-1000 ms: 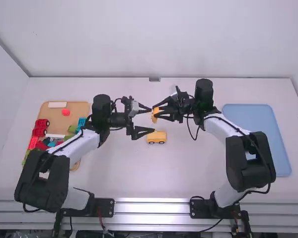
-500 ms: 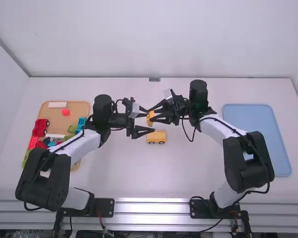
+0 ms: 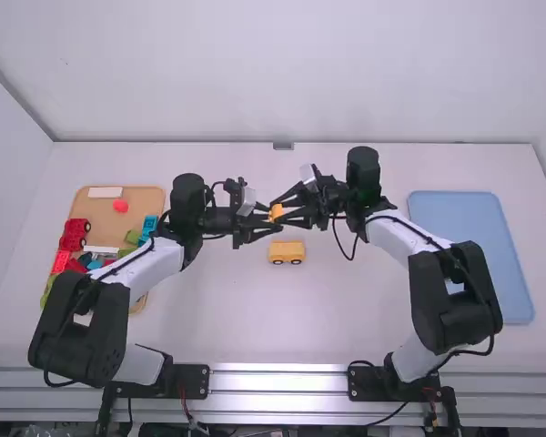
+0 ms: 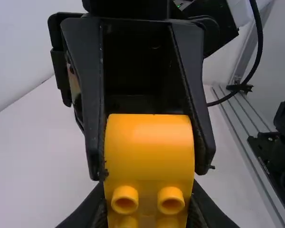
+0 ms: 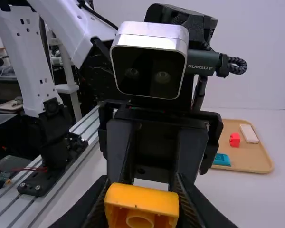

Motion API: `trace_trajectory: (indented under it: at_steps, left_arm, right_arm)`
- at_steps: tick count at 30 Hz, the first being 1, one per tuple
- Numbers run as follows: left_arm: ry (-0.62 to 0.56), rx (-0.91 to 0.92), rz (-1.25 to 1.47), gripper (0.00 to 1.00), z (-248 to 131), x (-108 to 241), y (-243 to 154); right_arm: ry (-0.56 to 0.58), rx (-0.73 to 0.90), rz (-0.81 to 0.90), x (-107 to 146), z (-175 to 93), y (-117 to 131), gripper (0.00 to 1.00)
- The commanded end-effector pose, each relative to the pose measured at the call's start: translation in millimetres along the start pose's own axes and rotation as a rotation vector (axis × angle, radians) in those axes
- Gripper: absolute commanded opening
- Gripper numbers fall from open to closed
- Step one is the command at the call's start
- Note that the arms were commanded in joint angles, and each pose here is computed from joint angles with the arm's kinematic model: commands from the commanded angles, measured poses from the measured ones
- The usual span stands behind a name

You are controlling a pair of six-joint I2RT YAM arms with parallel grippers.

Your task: Assemble lego blocks to make yellow taxi

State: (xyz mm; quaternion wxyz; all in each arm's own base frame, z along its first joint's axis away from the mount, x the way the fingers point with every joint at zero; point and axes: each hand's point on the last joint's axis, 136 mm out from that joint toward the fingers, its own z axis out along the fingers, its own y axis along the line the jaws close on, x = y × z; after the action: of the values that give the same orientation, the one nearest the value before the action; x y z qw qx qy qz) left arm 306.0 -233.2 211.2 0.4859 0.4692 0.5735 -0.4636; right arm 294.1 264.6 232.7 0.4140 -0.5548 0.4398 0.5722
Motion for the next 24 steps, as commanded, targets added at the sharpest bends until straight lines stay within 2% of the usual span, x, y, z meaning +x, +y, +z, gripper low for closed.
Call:
trace_trajectory:
  at_steps: [1, 3, 6, 11, 13, 16, 19, 20, 21, 22, 23, 24]
  left_arm:
    - [-0.007, 0.022, 0.034, 0.02, 1, -4, -3]
    - [0.003, -0.016, 0.025, 0.02, 1, -2, 3]
    - [0.019, -0.075, 0.017, 0.02, 1, 2, 13]
    - [0.029, -0.119, 0.025, 0.02, 4, 2, 19]
    - [0.034, -0.14, 0.03, 0.02, 6, 3, 22]
    - [0.027, -0.137, 0.043, 0.02, 7, 0, 21]
    - [0.024, -0.142, 0.05, 0.02, 6, -1, 23]
    - [0.024, -0.142, 0.05, 0.02, 6, -1, 23]
    - [0.025, -0.138, 0.054, 0.02, 7, -1, 22]
    - [0.025, -0.141, 0.053, 0.02, 7, -1, 22]
    - [0.029, -0.159, 0.033, 0.02, 6, 0, 25]
    - [0.03, -0.167, 0.022, 0.02, 6, 1, 27]
  right_arm:
    - [0.0, 0.01, -0.044, -14, -2, -2, 0.39]
    - [0.004, 0.035, -0.025, -14, -4, -6, 0.42]
    - [0.013, 0.093, 0.017, -12, -4, -16, 0.41]
    - [0.016, 0.112, 0.015, -11, -4, -20, 0.41]
    - [0.017, 0.117, 0.016, -11, -4, -20, 0.31]
    - [0.017, 0.118, 0.017, -11, -5, -21, 0.22]
    - [0.017, 0.118, 0.016, -11, -5, -21, 0.2]
    - [0.017, 0.118, 0.017, -11, -5, -21, 0.24]
    - [0.017, 0.118, 0.016, -11, -4, -21, 0.46]
    - [0.017, 0.118, 0.015, -11, -4, -21, 0.51]
    - [0.017, 0.118, 0.01, -12, -4, -21, 0.87]
    - [0.016, 0.119, 0.005, -12, -5, -21, 0.98]
